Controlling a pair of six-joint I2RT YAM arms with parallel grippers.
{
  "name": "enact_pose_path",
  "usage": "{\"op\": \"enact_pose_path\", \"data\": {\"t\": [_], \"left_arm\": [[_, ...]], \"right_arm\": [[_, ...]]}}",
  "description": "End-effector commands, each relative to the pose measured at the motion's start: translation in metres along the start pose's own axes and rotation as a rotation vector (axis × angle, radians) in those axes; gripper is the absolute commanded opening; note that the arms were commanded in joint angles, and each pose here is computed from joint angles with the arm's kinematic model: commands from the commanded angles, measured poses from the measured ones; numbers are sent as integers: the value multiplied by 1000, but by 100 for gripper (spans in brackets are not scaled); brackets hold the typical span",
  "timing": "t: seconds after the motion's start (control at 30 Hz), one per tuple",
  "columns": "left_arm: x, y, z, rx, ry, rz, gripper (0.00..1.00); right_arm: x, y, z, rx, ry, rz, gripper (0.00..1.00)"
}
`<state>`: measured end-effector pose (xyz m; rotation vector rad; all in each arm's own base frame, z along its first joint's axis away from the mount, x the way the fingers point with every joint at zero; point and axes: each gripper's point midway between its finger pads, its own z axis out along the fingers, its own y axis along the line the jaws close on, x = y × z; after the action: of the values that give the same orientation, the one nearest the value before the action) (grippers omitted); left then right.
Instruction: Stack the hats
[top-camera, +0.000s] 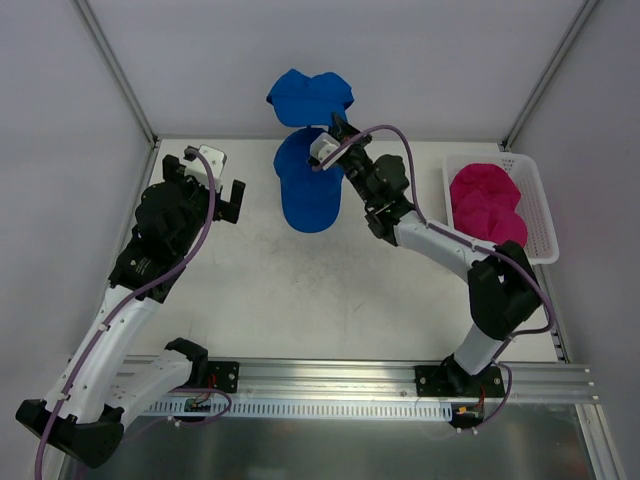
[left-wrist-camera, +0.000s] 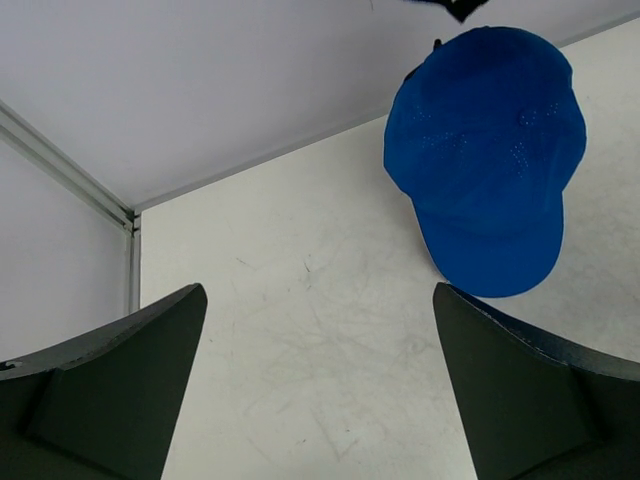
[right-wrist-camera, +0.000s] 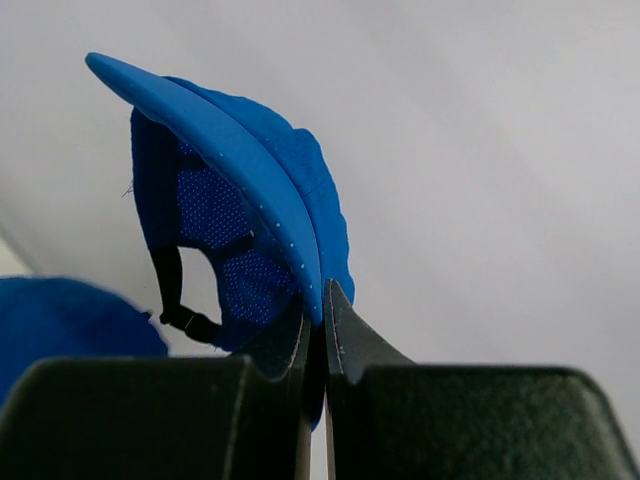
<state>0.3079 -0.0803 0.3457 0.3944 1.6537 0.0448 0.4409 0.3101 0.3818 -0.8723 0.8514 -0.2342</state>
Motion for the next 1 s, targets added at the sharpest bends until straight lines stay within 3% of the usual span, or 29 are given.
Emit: {"op": "enact_pose_path", "data": {"t": [0.0, 0.57, 0.97], "left_arm": [[-20, 4, -4, 0, -54, -30, 99], [-18, 4, -2, 2, -45, -12, 99], [-12, 0, 2, 13, -26, -15, 99]], "right_arm": [[-30, -65, 15, 206, -81, -20, 0], [5, -6, -5, 118, -30, -24, 0], [-20, 2, -15, 63, -62, -29, 0]]}}
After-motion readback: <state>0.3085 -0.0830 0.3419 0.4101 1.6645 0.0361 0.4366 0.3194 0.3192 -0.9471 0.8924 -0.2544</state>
